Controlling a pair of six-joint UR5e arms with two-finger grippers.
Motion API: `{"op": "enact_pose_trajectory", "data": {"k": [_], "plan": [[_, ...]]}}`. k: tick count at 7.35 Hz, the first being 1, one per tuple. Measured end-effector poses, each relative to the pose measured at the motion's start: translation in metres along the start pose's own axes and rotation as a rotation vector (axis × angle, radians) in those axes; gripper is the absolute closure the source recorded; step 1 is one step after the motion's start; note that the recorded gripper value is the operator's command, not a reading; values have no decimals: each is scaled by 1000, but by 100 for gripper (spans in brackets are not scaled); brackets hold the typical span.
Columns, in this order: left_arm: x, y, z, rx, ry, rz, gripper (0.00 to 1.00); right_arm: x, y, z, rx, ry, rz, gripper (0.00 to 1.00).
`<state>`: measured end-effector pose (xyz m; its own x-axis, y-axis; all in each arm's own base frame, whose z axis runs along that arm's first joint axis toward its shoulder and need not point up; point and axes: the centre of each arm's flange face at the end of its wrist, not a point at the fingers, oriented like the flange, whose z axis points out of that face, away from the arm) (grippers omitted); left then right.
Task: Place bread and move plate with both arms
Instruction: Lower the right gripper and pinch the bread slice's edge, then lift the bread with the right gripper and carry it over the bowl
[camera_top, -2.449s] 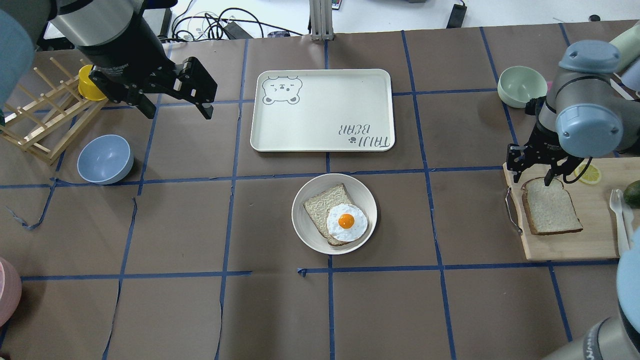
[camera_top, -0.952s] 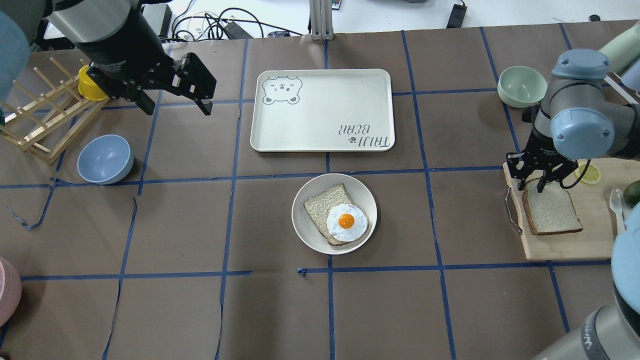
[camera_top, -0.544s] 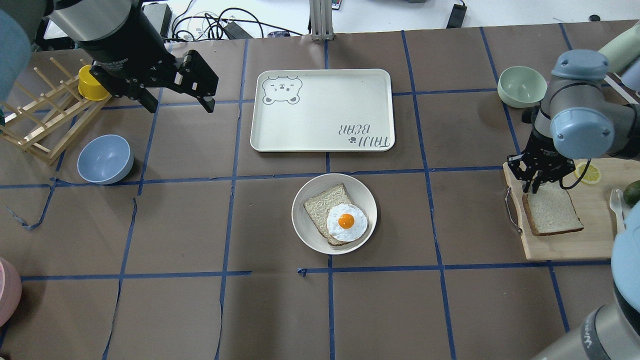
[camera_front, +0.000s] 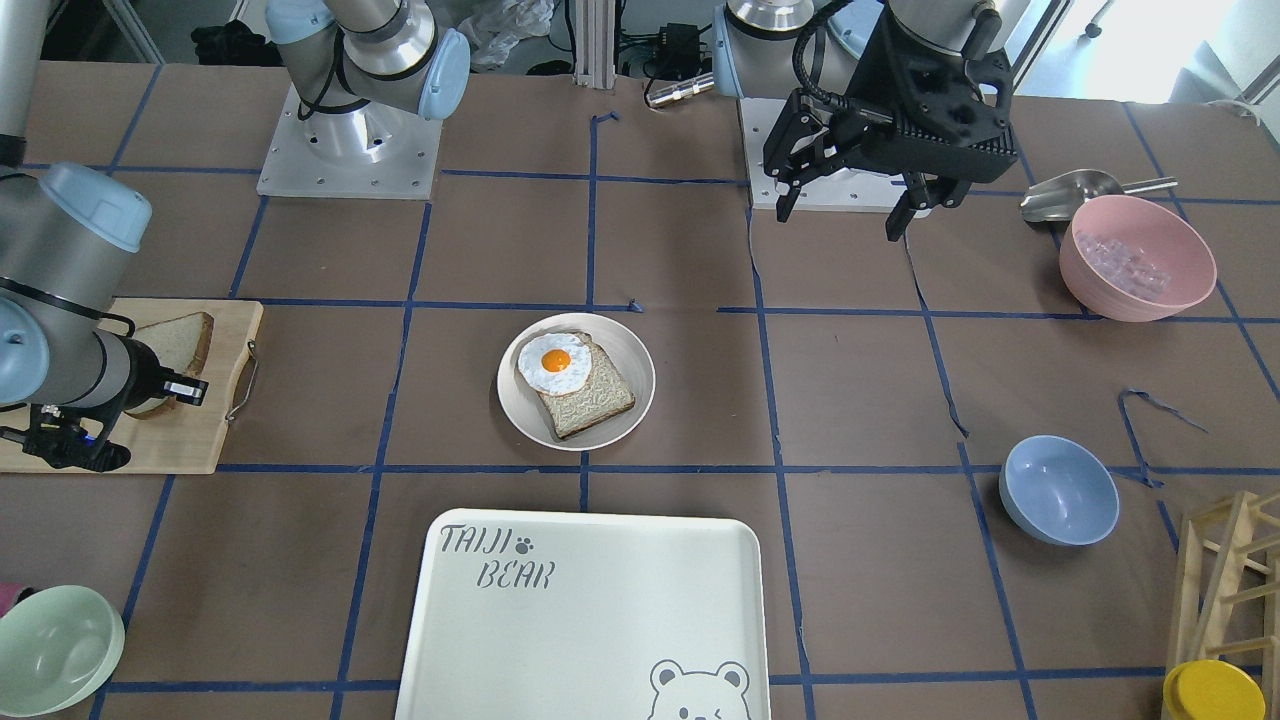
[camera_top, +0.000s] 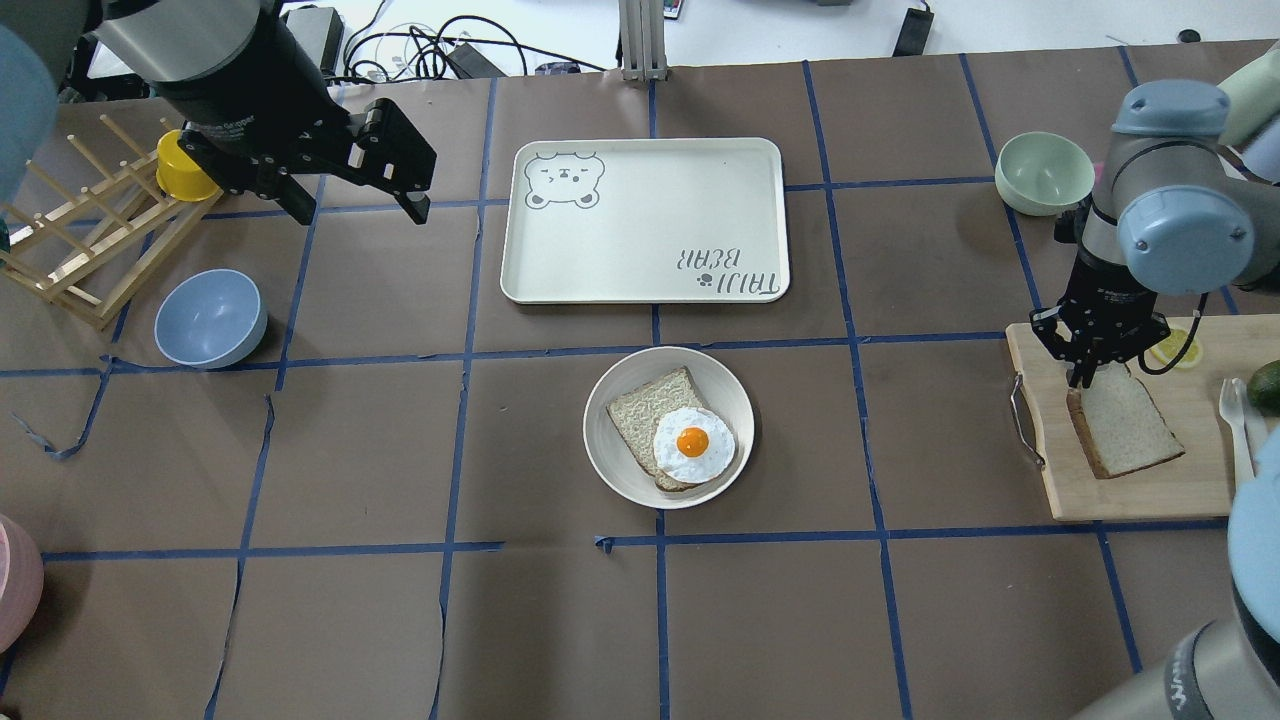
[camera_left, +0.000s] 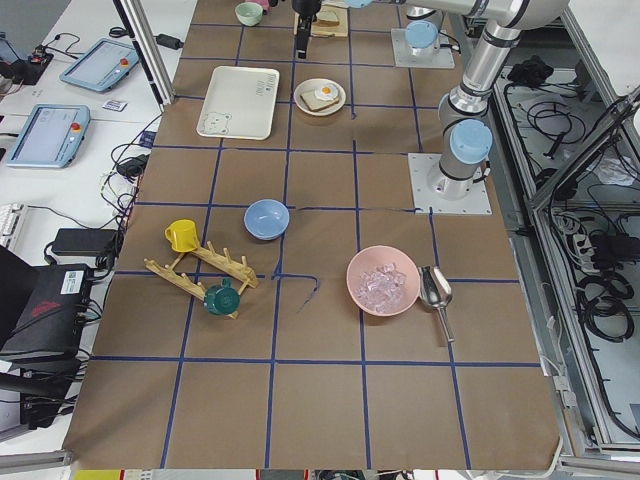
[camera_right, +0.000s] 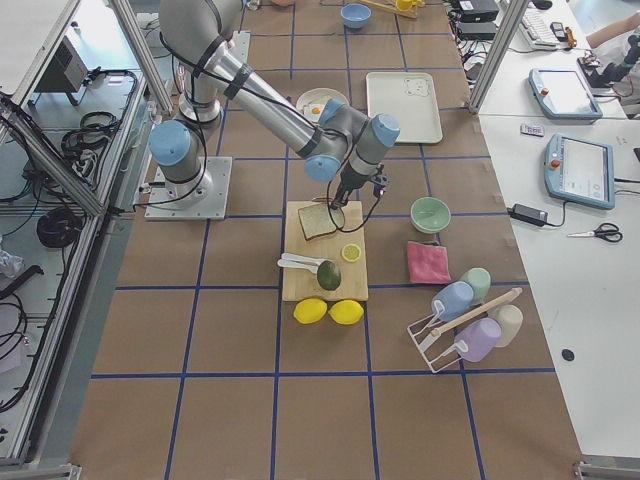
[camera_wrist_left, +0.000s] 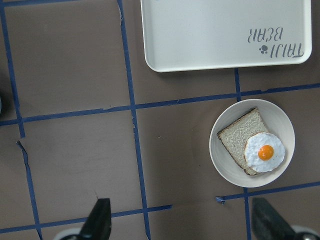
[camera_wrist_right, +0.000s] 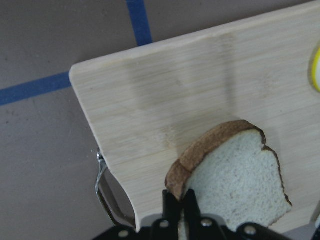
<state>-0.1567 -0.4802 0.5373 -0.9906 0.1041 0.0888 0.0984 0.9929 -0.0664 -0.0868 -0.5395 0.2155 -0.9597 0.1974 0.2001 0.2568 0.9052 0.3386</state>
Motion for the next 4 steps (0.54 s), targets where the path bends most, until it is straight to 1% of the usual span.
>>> {"op": "enact_pose_trajectory", "data": {"k": [2,4], "plan": [[0,0,0,0,0,0,0,4,11,-42,-9,-13,-7,100],[0,0,0,0,0,0,0,-4,16,-89,3,-39,2,100]]}}
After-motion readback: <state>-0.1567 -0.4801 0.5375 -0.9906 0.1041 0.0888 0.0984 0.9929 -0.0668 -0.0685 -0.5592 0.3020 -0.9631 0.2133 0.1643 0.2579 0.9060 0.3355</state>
